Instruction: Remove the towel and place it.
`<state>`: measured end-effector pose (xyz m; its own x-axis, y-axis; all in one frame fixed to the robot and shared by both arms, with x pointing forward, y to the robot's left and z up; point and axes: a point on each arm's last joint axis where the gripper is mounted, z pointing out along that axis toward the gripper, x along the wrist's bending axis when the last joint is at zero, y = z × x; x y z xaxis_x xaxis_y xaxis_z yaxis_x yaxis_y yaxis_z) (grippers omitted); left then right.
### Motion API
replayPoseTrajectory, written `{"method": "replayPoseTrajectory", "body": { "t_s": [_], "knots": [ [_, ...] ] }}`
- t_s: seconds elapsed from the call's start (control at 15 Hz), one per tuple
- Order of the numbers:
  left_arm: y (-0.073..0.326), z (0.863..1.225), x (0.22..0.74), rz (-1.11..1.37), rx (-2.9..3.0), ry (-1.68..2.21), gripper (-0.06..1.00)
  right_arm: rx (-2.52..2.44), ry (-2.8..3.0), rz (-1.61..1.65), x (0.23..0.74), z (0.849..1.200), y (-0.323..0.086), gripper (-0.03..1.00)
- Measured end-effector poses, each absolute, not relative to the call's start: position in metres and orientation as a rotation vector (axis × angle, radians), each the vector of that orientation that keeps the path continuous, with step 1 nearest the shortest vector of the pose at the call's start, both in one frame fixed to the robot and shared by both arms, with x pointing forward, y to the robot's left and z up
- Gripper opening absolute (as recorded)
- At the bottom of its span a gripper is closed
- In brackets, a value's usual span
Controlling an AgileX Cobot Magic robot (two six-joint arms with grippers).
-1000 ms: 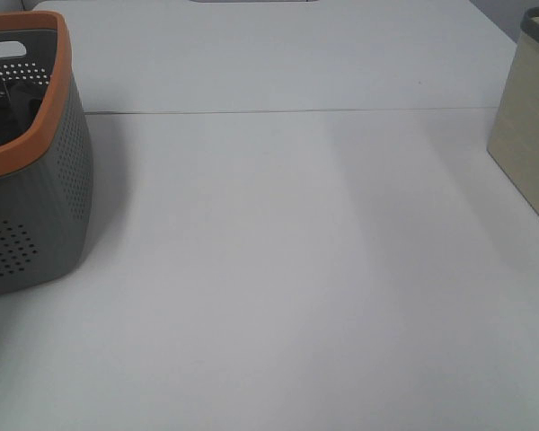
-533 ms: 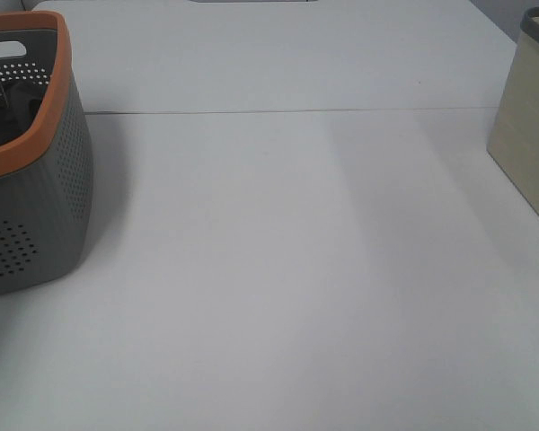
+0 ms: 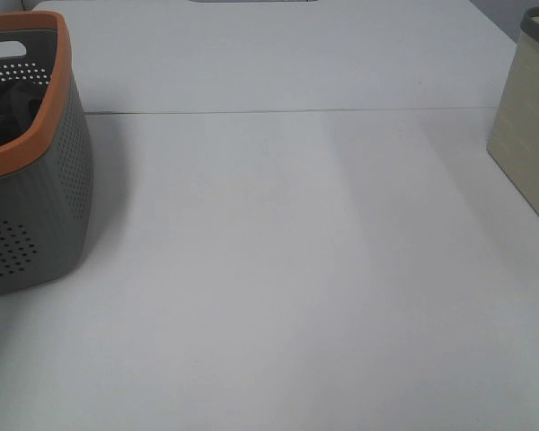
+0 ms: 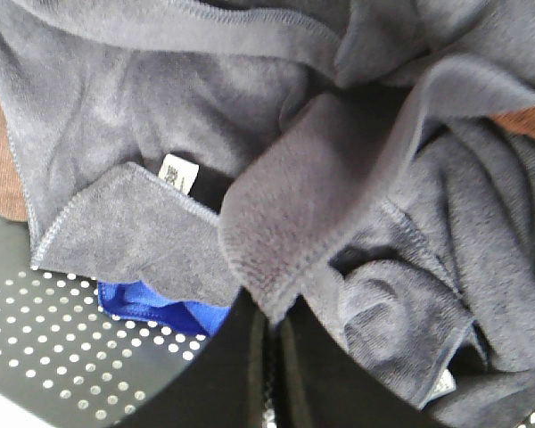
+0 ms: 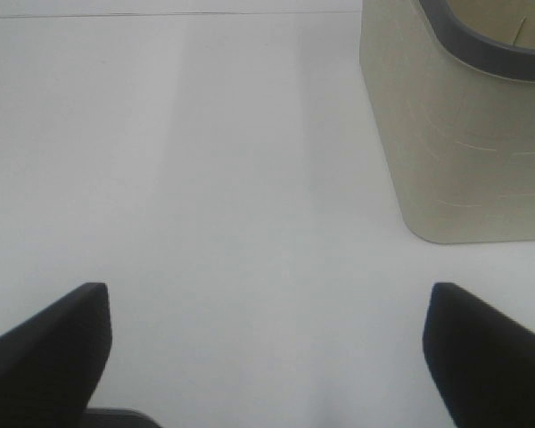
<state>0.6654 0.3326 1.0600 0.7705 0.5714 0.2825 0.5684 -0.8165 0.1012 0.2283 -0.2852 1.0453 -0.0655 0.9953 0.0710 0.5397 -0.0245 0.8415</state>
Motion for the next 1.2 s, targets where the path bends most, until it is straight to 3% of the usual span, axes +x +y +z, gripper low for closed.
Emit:
{"method": "replayPoseTrajectory", "body": {
  "t_s": [0.27, 0.93, 1.2],
  "knots": [
    [0.327, 1.088, 0.654, 0.54, 2.863, 0.941, 0.0, 1.618, 1.662, 0.985, 0.228, 1.045, -0.285, 0.85],
    [0.304, 1.229, 0.557, 0.911, 2.489, 0.816, 0.0, 1.62, 1.702, 1.01, 0.232, 1.047, -0.282, 0.85],
    [0.279, 1.272, 0.547, 1.077, 2.389, 0.659, 0.0, 1.481, 1.929, 1.066, 0.254, 1.076, -0.269, 0.85]
  ]
}}
